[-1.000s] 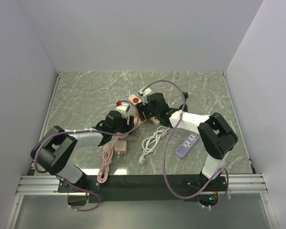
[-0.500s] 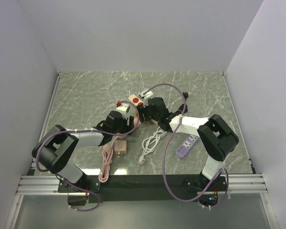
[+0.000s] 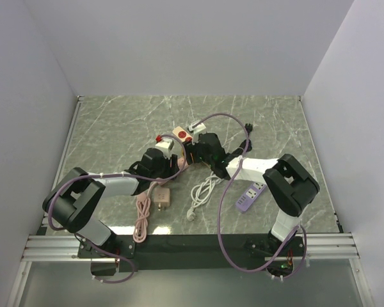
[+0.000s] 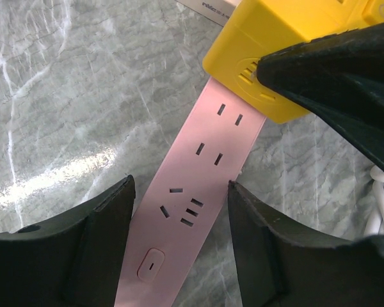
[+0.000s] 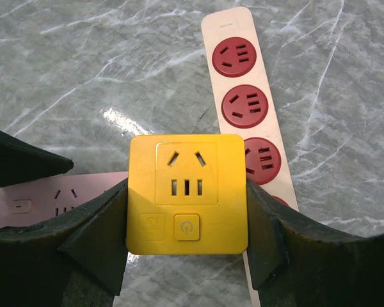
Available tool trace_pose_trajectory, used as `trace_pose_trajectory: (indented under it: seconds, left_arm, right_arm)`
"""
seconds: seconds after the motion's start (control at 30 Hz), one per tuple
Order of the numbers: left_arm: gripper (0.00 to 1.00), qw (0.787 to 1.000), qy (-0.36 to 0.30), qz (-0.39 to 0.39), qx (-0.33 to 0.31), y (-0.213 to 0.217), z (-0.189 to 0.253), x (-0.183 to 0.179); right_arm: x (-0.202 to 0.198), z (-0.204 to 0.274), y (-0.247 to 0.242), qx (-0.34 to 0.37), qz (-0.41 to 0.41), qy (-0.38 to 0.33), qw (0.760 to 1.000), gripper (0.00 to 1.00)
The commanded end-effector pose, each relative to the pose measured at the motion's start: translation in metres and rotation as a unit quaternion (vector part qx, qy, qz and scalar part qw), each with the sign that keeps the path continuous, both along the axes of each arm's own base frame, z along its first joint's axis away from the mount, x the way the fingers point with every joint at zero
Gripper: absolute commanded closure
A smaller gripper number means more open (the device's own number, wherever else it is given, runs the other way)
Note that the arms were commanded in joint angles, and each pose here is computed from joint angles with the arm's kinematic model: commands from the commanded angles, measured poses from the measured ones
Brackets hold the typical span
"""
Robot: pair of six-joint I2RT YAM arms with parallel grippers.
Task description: Insert the plug
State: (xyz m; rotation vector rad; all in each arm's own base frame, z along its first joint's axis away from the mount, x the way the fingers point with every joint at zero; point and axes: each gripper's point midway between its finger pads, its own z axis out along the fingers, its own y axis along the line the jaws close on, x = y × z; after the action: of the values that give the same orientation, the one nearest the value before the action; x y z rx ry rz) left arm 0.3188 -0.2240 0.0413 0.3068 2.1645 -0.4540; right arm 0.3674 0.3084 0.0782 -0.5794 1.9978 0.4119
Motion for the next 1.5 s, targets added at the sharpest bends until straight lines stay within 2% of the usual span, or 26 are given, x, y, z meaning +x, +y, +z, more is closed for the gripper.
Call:
trace_pose_trajectory:
  seconds: [0.0, 0.53, 1.03, 1.47]
  left_arm:
    - [0.4, 1.0, -0.004, 0.025, 0.008, 0.01, 0.001, 0.008]
    - [0.44, 0.999, 0.002, 0.039, 0.018, 0.015, -0.003, 0.01]
    - [0.48, 0.999, 0.004, 0.043, 0.018, 0.017, -0.004, 0.009]
    - [0.5, 0.998, 0.006, 0.058, 0.023, 0.02, -0.006, 0.012]
  right_arm:
    - [-0.062, -0.117, -0.053, -0.143, -0.02, 0.17, 0.975, 1.0]
    - [-0.101, -0.147, -0.062, -0.164, -0.039, 0.207, 0.964, 1.0]
    - [-0.11, -0.173, -0.069, -0.177, -0.06, 0.235, 0.954, 1.0]
    - [-0.144, -0.187, -0.074, -0.198, -0.068, 0.261, 0.942, 1.0]
